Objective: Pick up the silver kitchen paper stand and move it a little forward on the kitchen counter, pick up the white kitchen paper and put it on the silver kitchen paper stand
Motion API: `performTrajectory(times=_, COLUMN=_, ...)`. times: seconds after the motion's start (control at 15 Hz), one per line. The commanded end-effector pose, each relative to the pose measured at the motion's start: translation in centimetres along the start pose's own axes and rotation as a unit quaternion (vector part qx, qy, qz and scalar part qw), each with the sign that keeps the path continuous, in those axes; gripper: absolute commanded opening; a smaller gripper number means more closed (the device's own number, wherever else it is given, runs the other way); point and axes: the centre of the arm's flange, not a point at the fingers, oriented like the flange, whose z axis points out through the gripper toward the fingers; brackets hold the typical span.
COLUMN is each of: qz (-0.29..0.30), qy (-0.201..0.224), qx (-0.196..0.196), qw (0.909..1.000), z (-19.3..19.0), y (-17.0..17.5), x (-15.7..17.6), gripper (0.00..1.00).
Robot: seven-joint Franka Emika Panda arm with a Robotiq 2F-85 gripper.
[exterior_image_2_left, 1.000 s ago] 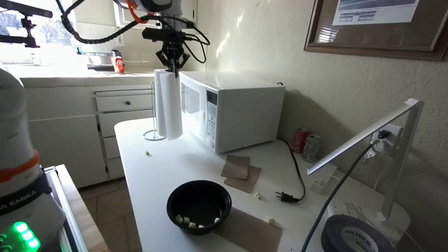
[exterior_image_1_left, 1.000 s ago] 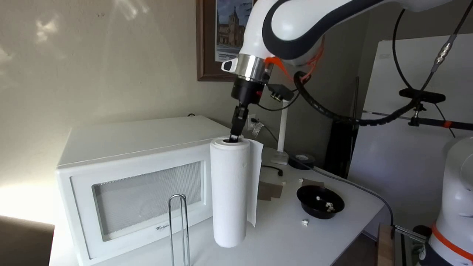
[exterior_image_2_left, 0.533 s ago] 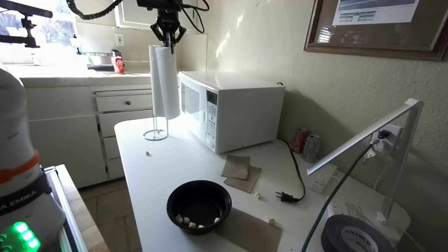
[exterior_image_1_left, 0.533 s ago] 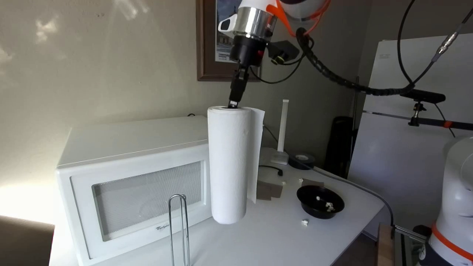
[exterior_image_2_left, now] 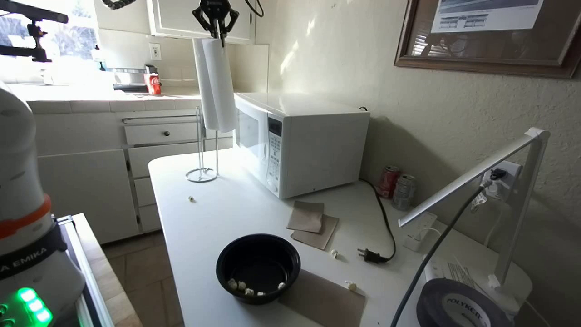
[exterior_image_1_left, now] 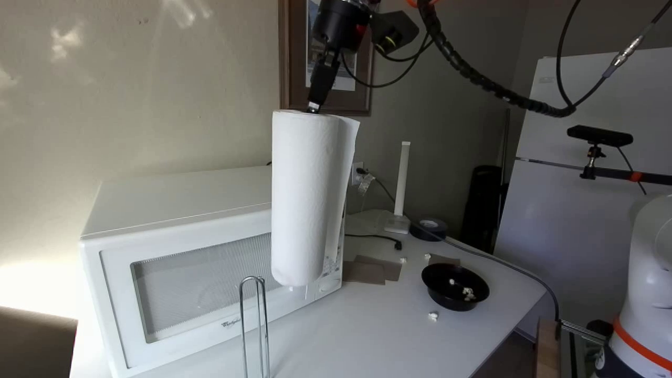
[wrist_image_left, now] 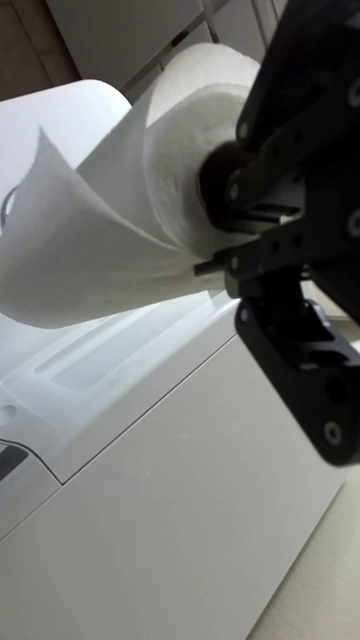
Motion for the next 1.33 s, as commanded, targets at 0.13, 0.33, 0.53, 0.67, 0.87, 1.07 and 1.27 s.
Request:
performTrajectory(times=0.13, qz=-0.025, qy=-0.007, qx=-0.021, qw=0.9994, z=-3.0, y=-0.6, x=2.8, gripper=0.03)
performTrajectory(times=0.33, qz=-0.033, qy=0.006, qx=-0.019, qw=0.9993, z=-3.5, y=-0.6, x=3.6, gripper=0.03)
performTrajectory(times=0.53, qz=-0.037, qy=0.013, qx=-0.009, qw=0.9992, z=-2.9, y=-0.5, x=4.1, gripper=0.03)
performTrajectory(times=0.67, qz=-0.039, qy=0.015, qx=0.002, qw=0.9991, z=-2.0, y=-0.2, x=4.2, gripper=0.03)
performTrajectory(times=0.87, qz=-0.041, qy=0.014, qx=0.019, qw=0.9989, z=-0.3, y=0.1, x=4.5, gripper=0.03)
performTrajectory(times=1.07, qz=-0.049, qy=0.015, qx=0.03, qw=0.9983, z=0.7, y=0.2, x=4.9, gripper=0.03)
performTrajectory(times=1.27, qz=-0.054, qy=0.012, qx=0.039, qw=0.9977, z=1.7, y=0.3, x=5.1, gripper=0.03)
